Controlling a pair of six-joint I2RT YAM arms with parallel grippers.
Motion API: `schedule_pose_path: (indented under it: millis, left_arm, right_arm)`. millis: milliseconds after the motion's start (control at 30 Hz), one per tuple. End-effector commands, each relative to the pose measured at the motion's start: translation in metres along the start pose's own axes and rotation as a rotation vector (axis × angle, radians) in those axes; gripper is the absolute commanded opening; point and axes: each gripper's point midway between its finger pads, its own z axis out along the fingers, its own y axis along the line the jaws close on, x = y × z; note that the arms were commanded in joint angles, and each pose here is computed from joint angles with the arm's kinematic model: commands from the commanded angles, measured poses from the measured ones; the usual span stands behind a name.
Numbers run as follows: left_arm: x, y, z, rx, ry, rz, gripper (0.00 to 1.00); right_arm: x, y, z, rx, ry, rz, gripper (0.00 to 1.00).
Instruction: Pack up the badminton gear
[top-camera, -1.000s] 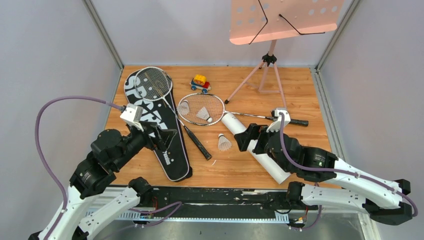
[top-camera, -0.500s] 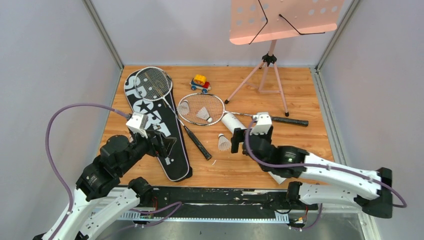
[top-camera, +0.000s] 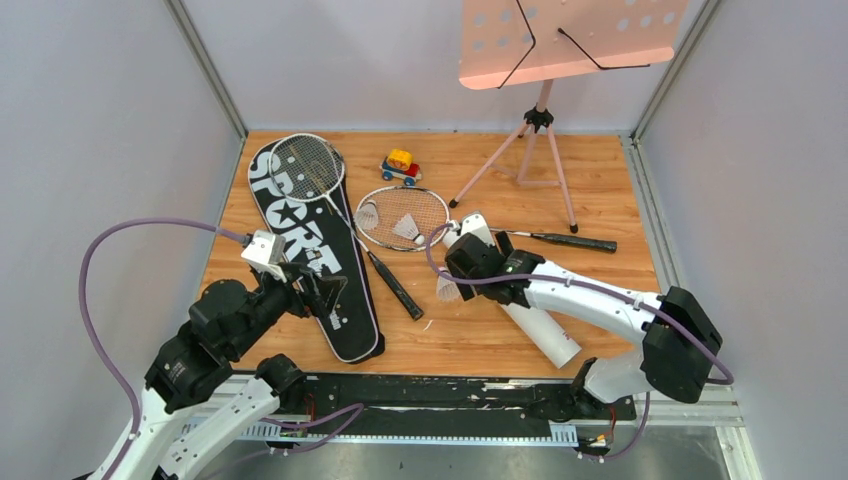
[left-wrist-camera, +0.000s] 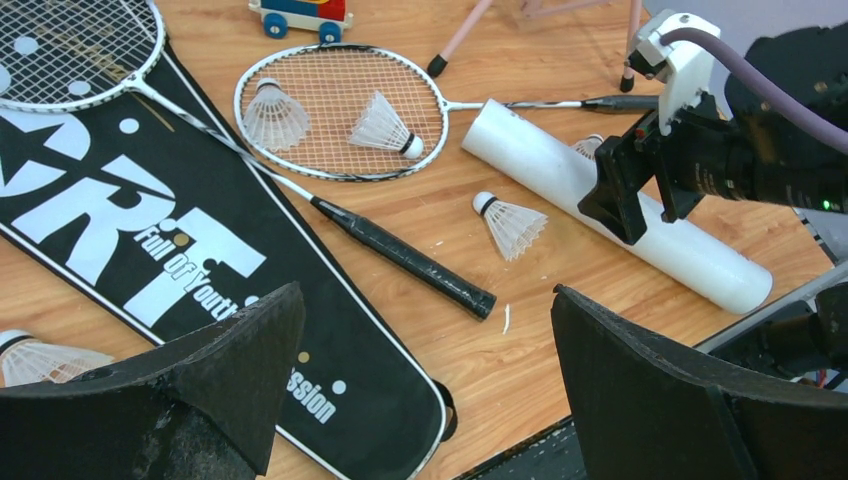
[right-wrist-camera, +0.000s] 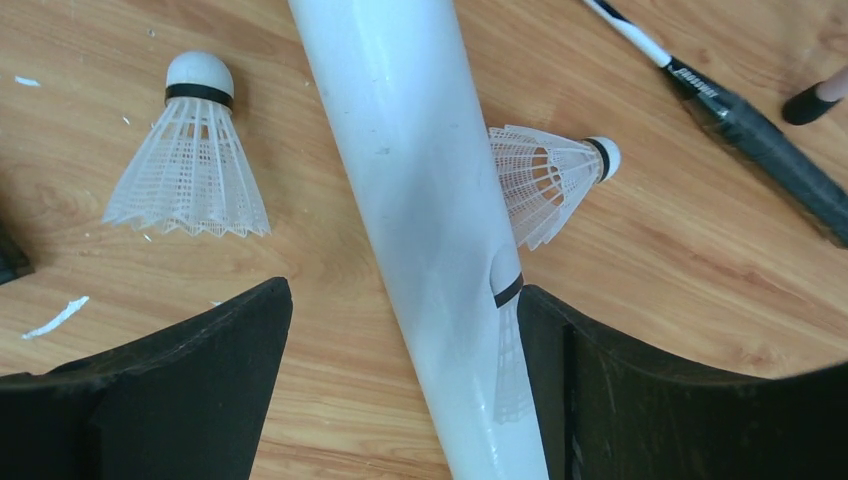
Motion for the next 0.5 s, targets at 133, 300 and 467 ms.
schedule_pose_path:
  millis: [133, 300, 467]
  left_arm:
    - [-0.001, 0.004, -0.003, -0.006, -0.024, 0.017, 1.0]
    - [0.0, 0.005, -0.003, -0.011, -0.022, 0.018, 1.0]
    - [0.0, 0.005, -0.003, -0.016, -0.022, 0.018, 1.0]
  right_arm:
    - [0.003, -0.001, 0.0, -0.205, 0.099, 0.014, 0.82]
    - [0.02, -0.005, 0.007, -0.171, 0.18, -0.002, 0.86]
    - [0.035, -0.008, 0.014, -0.153, 0.231, -0.004, 0.85]
